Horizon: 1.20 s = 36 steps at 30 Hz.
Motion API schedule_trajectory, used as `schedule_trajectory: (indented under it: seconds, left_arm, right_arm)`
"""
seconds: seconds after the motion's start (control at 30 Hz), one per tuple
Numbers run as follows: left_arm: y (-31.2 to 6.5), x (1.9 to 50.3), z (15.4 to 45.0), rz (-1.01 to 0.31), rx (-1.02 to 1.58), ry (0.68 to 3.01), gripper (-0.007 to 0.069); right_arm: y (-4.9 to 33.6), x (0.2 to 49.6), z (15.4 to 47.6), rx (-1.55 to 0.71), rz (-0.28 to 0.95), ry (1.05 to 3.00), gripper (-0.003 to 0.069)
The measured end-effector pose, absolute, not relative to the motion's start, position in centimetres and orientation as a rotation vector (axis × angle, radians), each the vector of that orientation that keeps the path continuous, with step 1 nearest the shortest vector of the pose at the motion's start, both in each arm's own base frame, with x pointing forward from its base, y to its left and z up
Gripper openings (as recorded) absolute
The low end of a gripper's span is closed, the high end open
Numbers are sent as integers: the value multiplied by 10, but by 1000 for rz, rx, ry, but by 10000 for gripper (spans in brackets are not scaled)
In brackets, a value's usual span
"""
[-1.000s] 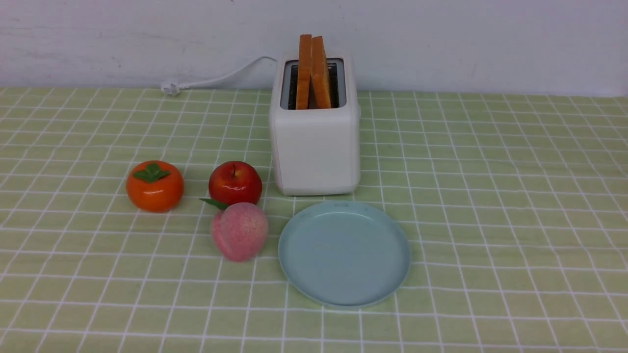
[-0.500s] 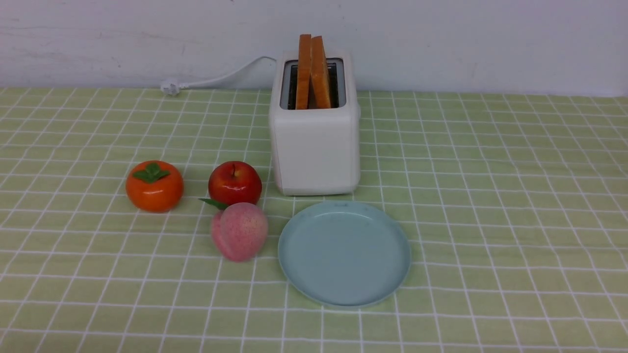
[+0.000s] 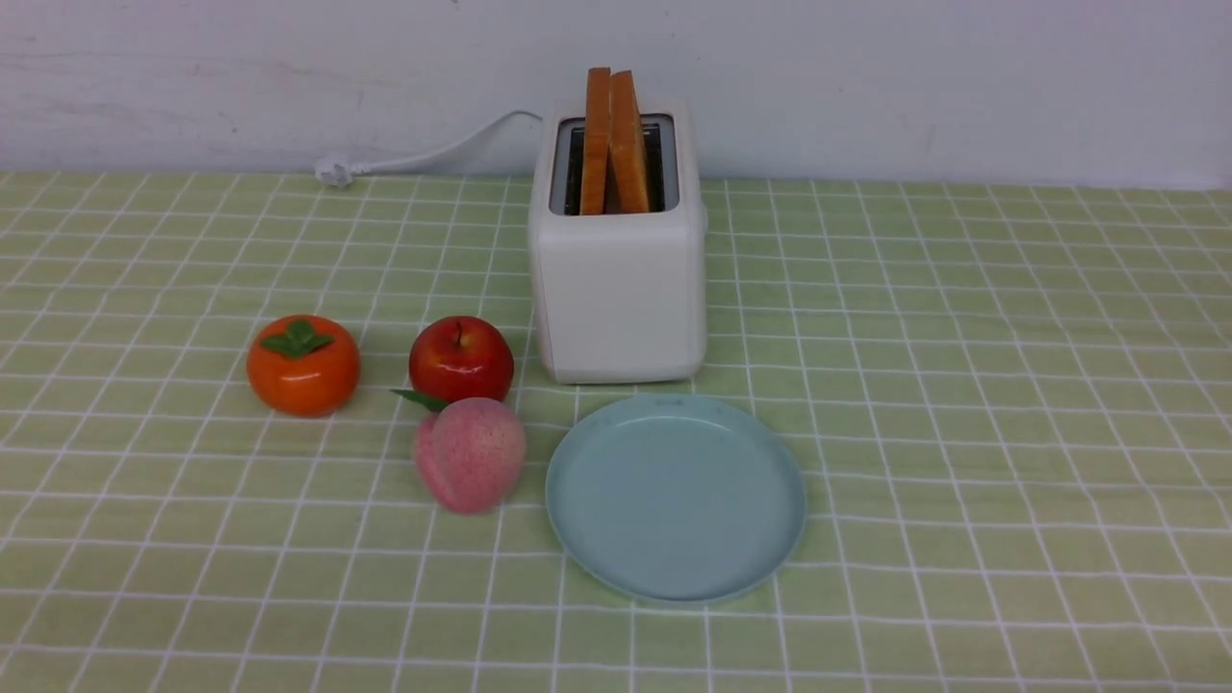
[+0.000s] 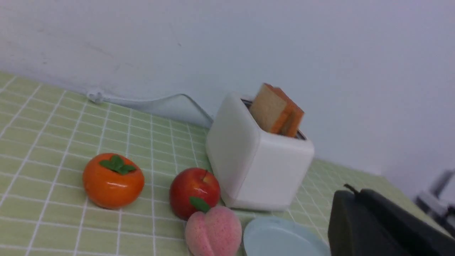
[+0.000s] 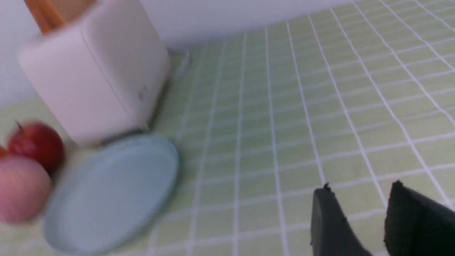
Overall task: Take toasted bread from bread machine on green coffee tablecloth place on plate.
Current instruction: 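Reach for a toast slice standing in the toaster with the left gripper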
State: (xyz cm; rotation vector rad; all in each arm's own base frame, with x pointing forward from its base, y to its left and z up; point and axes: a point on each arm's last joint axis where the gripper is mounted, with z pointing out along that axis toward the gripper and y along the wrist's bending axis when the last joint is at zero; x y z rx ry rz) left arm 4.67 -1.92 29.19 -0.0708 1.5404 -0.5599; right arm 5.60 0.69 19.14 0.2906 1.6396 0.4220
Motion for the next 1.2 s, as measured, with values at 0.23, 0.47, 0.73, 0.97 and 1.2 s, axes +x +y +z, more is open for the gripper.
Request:
schedule_trajectory:
  seconds: [0.23, 0.47, 0.73, 0.97, 1.2]
  left_arm:
    - [-38, 84, 297, -609, 59, 1555, -13]
    - [-69, 134, 297, -594, 61, 1545, -13]
    - [-122, 189, 309, -567, 182, 1577, -13]
    - [-154, 239, 299, -518, 143, 1567, 6]
    - [-177, 276, 284, -478, 128, 1540, 190]
  right_arm:
    - [5, 55, 214, 414, 575, 1478, 216]
    - [14, 51, 277, 223, 471, 1686, 66]
    - [24, 55, 322, -126, 320, 1914, -1]
    - [32, 56, 337, -190, 415, 1781, -1]
    - [38, 55, 345, -263, 449, 1686, 3]
